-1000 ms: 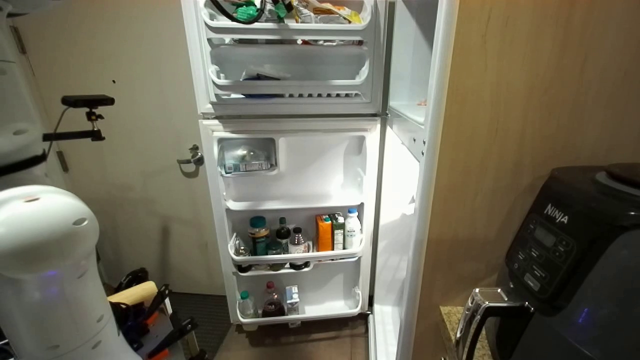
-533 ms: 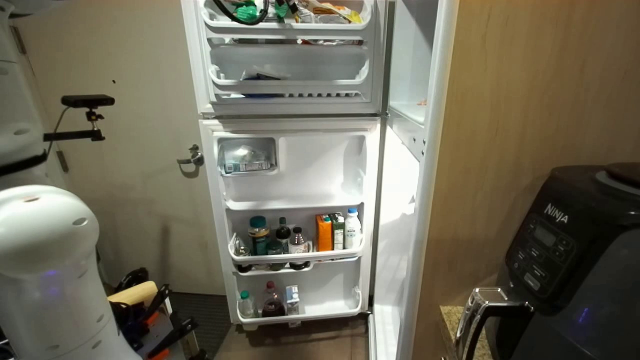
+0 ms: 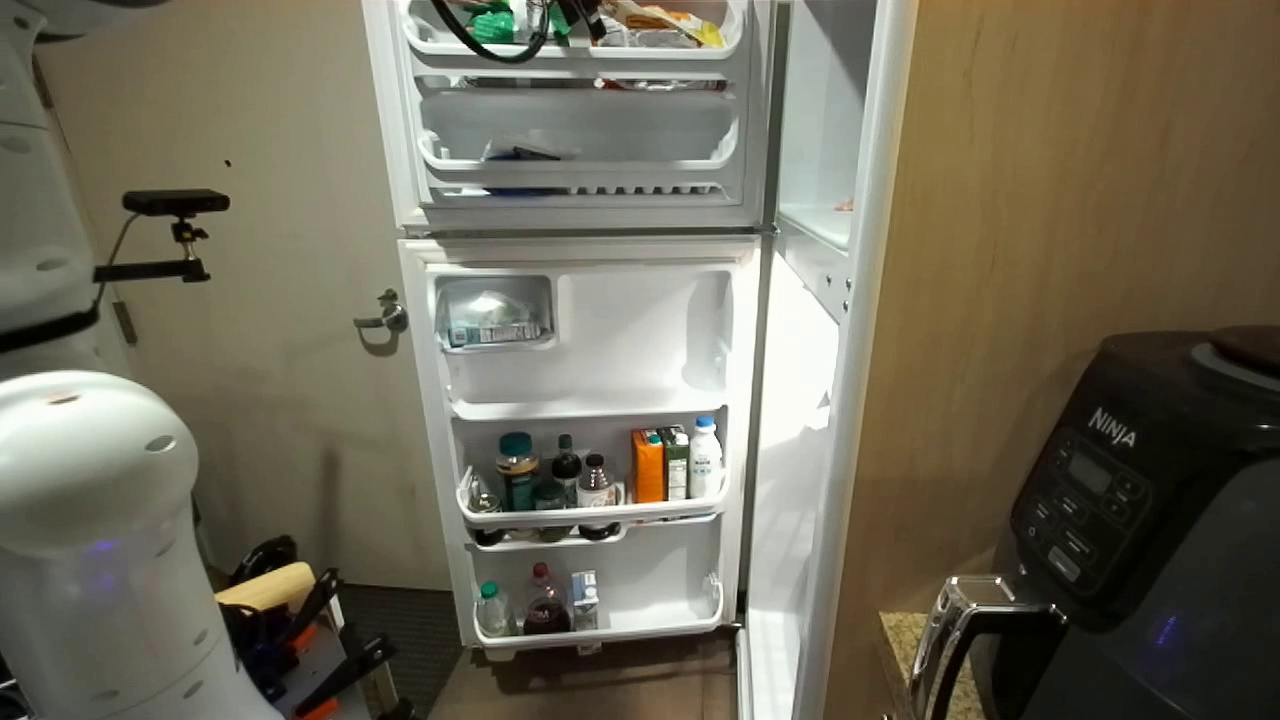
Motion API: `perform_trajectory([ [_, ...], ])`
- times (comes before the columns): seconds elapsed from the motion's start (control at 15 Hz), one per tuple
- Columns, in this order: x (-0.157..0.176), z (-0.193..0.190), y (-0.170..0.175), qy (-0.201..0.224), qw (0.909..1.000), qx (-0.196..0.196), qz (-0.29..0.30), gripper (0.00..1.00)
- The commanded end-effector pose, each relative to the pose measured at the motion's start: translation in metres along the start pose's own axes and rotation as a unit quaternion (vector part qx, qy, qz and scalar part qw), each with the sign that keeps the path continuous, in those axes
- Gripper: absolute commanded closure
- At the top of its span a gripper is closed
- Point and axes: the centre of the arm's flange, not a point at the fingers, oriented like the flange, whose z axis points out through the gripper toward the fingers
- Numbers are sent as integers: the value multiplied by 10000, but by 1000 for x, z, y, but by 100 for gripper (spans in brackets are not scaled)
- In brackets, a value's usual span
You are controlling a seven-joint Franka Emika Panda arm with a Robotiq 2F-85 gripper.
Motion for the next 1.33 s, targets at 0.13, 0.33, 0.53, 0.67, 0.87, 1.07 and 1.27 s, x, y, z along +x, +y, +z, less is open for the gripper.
perform_trajectory([
  [0.13, 4, 8, -2, 65, 9999, 130, 85, 0],
  [0.33, 4, 10, -4, 91, 9998, 169, 86, 0],
  [0.53, 3, 13, -6, 105, 9997, 207, 81, 0],
  [0.67, 1, 16, -7, 99, 9997, 218, 75, 0],
  [0.87, -1, 22, -10, 104, 9997, 223, 55, 0],
  [1.07, -2, 25, -11, 96, 9997, 228, 31, 0],
  [1.27, -3, 28, -11, 94, 9997, 220, 25, 0],
])
